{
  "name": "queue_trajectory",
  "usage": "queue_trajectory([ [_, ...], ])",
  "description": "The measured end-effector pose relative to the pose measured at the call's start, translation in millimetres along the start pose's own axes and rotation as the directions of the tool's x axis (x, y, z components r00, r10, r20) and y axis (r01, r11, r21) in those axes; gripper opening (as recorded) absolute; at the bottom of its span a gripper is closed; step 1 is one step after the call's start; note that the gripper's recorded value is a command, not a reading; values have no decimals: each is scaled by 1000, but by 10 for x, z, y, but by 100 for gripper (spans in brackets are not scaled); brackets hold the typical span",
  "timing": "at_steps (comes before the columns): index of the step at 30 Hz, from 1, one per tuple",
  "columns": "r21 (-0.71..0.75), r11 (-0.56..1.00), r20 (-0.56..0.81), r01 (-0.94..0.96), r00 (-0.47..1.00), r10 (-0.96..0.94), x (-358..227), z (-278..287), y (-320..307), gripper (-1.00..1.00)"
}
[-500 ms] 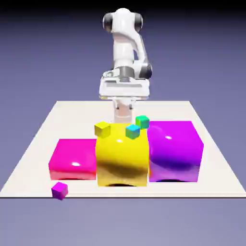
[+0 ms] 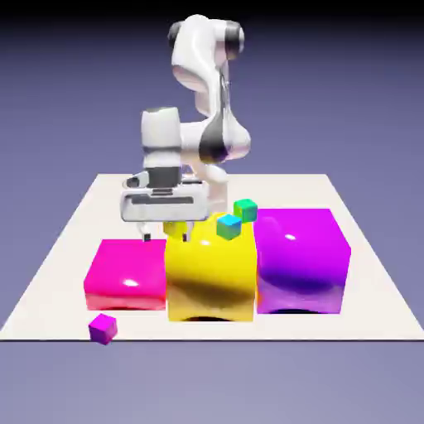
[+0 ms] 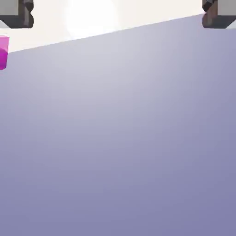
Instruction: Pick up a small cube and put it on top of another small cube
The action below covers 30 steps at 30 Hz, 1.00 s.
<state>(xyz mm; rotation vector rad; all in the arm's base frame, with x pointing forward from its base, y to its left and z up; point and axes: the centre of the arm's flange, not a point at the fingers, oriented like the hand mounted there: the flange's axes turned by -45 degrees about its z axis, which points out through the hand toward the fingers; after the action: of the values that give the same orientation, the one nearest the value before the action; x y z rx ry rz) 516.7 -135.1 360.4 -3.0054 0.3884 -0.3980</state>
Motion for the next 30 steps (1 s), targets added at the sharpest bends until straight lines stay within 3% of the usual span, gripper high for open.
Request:
queue_trajectory([
  [16, -97, 981, 386, -171, 901, 195, 524, 1253, 1210, 0],
  [26, -161, 973, 528, -168, 818, 229, 628, 1777, 1602, 0],
  [28, -160, 973, 528, -168, 818, 228, 404, 2219, 1632, 0],
  [29, -161, 973, 528, -168, 818, 229, 304, 2387, 1647, -100],
  [30, -161, 973, 528, -168, 818, 229, 304, 2387, 1647, -100],
])
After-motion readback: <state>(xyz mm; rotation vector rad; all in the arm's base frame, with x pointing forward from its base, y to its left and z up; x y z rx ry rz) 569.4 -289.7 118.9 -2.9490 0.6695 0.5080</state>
